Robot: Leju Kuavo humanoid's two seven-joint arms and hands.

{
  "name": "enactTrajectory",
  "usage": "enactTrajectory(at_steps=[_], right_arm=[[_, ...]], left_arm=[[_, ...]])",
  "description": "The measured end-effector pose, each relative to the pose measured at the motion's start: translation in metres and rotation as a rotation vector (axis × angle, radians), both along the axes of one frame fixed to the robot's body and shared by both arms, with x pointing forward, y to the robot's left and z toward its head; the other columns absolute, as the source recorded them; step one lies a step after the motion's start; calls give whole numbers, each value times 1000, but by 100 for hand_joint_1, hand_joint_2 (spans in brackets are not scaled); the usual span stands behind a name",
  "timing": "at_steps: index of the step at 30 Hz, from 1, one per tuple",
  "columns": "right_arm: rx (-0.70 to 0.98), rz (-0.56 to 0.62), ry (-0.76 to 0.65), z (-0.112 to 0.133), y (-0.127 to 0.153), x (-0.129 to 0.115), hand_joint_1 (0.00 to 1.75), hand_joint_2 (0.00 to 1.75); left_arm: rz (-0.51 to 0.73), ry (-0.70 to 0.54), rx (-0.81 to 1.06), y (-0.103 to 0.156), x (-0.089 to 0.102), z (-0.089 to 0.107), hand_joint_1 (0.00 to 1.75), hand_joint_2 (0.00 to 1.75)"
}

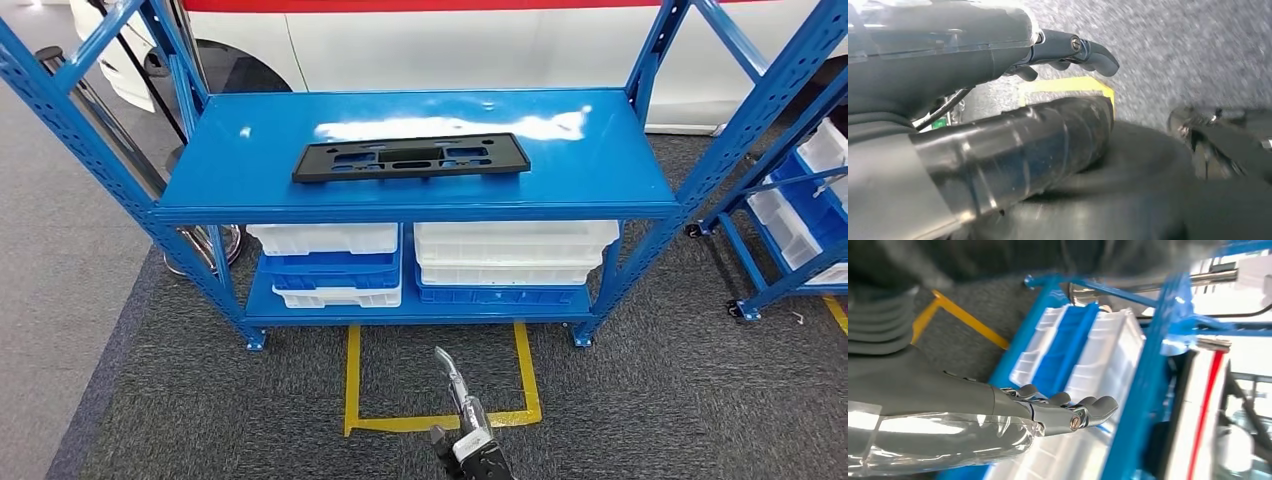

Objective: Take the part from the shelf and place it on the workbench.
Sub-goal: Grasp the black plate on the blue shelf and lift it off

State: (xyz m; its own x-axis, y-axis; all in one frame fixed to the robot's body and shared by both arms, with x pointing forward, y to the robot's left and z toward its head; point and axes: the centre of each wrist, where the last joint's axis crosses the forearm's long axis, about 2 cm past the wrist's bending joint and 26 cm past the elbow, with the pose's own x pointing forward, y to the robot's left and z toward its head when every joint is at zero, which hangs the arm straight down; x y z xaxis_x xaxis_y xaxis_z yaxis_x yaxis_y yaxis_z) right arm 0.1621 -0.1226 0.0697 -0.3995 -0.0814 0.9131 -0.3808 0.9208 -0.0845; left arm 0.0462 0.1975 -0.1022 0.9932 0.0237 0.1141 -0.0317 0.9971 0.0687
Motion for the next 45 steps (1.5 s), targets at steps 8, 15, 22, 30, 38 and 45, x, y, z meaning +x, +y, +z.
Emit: enactTrajectory(at_steps=[8,15,22,30,38,45], right_arm=[[-8,46,-77,14,2,3,0,0],[-24,74,-93,18,0,1,0,0],[-24,83,-120,23,-1,0,0,0],[-27,86,-126,24,-2,0,0,0],[-32,81,-136,25,-6,-1,0,0],[-47,84,-106,21,-12,-7,0,0]], left_arm=[[-7,-2,0,1,0,0,0,0],[-19,-7,1,1,0,0,0,0],[-26,-3,-1,1,1,0,0,0],[-26,-1,-1,1,0,0,0,0],[-26,-2,-5,1,1,0,0,0],[-22,-5,-9,1,0,0,0,0]])
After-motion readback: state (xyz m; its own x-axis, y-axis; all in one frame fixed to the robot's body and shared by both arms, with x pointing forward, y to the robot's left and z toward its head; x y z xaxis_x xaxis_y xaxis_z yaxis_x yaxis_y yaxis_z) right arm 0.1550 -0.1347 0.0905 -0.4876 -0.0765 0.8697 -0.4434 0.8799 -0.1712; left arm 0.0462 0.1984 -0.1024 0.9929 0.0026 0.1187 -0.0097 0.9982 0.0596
